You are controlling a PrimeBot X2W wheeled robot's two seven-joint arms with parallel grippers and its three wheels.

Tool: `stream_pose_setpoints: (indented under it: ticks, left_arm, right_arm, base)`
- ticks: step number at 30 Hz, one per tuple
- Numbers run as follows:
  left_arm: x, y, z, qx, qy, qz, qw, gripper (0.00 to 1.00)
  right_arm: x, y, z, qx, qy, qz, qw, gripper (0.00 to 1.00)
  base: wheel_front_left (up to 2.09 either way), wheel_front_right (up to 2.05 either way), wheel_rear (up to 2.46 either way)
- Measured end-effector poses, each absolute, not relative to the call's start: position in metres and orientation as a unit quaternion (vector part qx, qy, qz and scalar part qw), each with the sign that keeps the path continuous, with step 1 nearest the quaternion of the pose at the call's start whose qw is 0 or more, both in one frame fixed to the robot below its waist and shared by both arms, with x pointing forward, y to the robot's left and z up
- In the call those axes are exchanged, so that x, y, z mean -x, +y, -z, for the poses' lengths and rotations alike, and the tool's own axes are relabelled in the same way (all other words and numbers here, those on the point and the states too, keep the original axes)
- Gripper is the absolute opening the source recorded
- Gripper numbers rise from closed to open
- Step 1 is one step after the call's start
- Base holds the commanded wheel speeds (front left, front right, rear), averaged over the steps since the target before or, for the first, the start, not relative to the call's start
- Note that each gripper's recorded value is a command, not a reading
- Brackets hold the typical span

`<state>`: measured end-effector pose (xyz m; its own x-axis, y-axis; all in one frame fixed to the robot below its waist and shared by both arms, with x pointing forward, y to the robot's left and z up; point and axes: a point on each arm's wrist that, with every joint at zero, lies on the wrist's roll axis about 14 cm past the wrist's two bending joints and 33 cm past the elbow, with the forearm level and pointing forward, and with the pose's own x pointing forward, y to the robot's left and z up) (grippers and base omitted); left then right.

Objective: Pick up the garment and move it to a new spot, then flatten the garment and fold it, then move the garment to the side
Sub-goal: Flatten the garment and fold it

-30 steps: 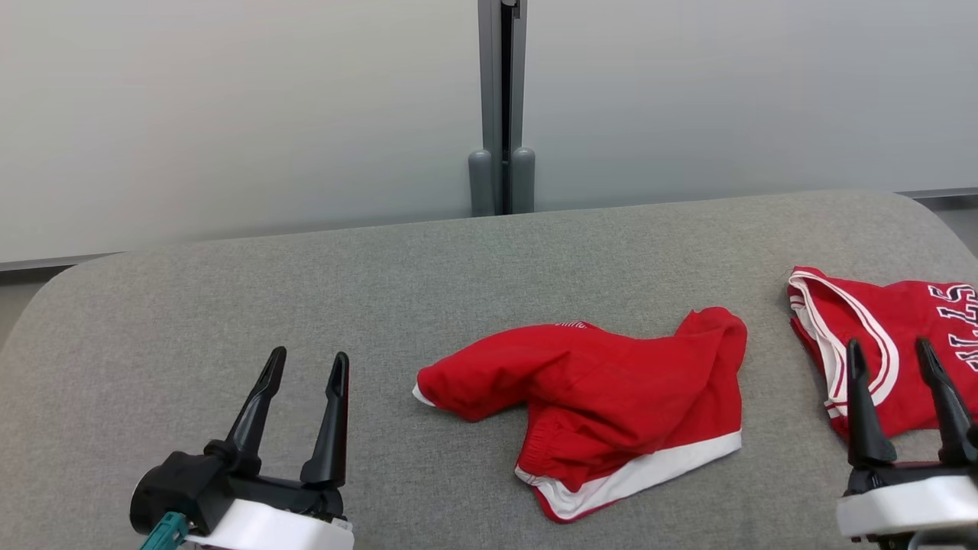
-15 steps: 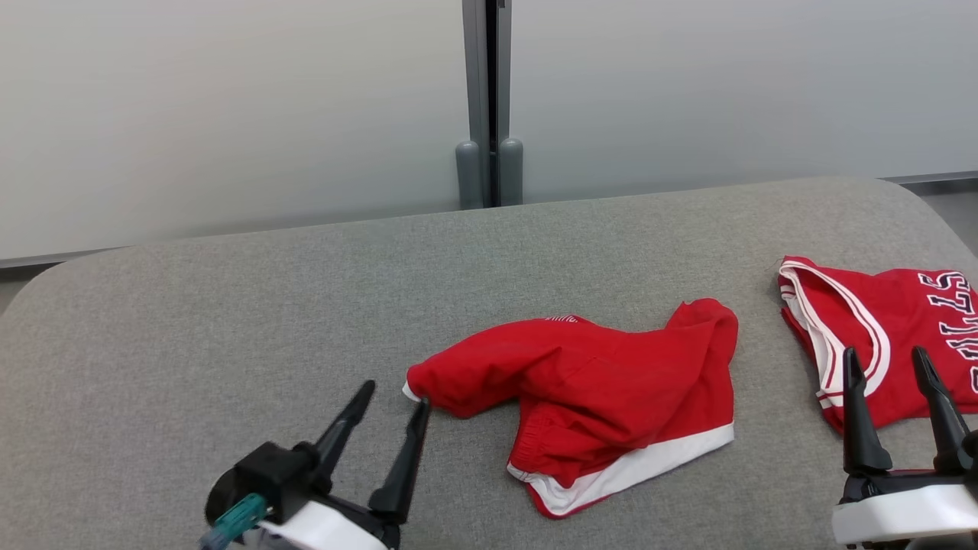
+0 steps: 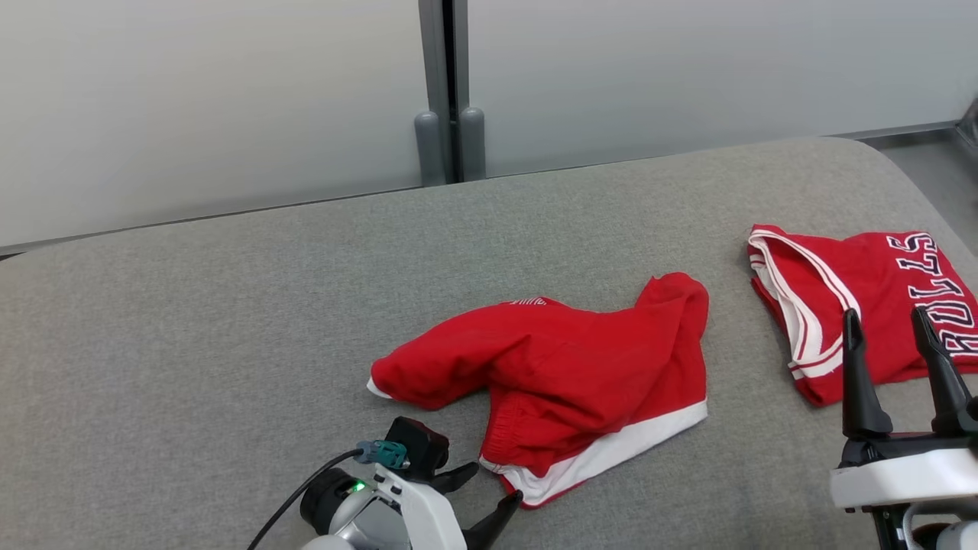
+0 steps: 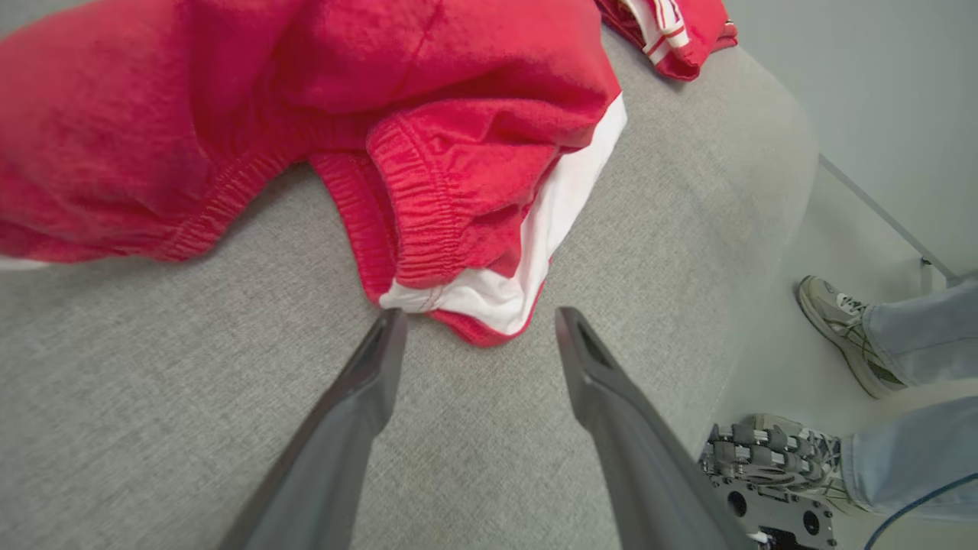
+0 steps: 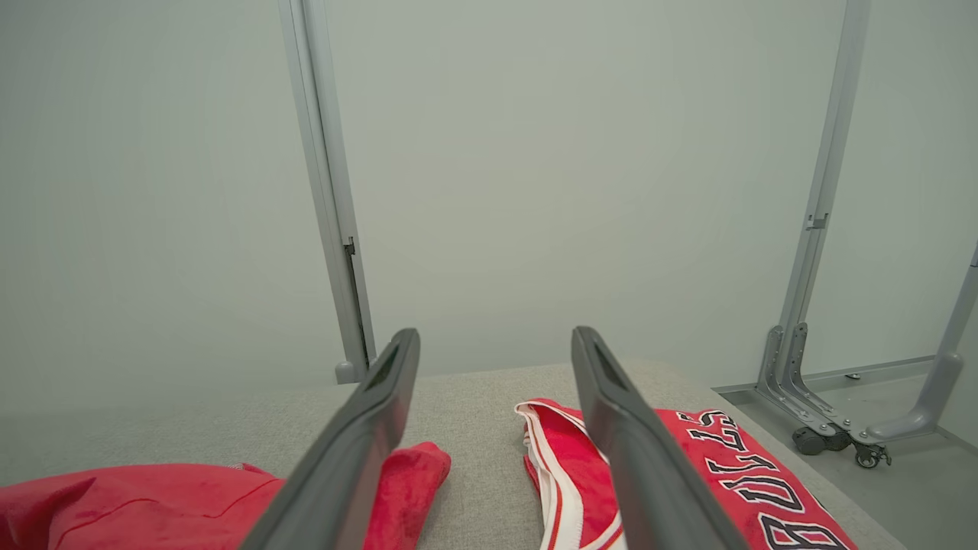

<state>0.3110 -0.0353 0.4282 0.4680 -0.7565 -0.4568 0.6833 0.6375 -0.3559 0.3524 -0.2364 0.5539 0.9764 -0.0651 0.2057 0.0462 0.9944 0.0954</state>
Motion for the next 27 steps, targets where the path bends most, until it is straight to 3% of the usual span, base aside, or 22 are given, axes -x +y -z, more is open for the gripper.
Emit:
stream_pose_setpoints:
  ticks: [11,12,13,14,15,19,27]
  left_arm:
    - [-0.328,-0.042,-0.411,0.022,0.317,0.444,0.838,1.00]
    - [-0.328,-0.043,-0.410,0.019,0.318,0.447,0.836,0.95]
    - [-0.328,-0.043,-0.409,0.016,0.320,0.449,0.834,0.69]
    - [-0.329,-0.044,-0.410,0.016,0.320,0.450,0.834,0.30]
    - [-0.330,-0.044,-0.411,0.016,0.318,0.450,0.834,0.00]
    - [-0.333,-0.042,-0.415,0.028,0.313,0.445,0.838,0.00]
    - [-0.349,-0.015,-0.442,0.085,0.268,0.391,0.876,0.00]
  right_arm:
    - [-0.351,-0.246,-0.543,-0.049,-0.091,0.050,0.993,1.00]
    - [-0.351,-0.246,-0.543,-0.049,-0.092,0.050,0.993,1.00]
    - [-0.352,-0.246,-0.543,-0.050,-0.092,0.050,0.993,1.00]
    - [-0.353,-0.245,-0.543,-0.050,-0.093,0.049,0.993,1.00]
    - [-0.353,-0.244,-0.543,-0.051,-0.093,0.048,0.993,1.00]
    - [-0.354,-0.241,-0.542,-0.051,-0.092,0.045,0.993,1.00]
    - [-0.354,-0.230,-0.546,-0.054,-0.100,0.026,0.993,1.00]
  base:
    - [0.00,0.00,0.00]
    - [0.00,0.00,0.00]
    - [0.00,0.00,0.00]
    - [0.00,0.00,0.00]
    - [0.00,0.00,0.00]
    - [0.00,0.00,0.00]
    - [0.00,0.00,0.00]
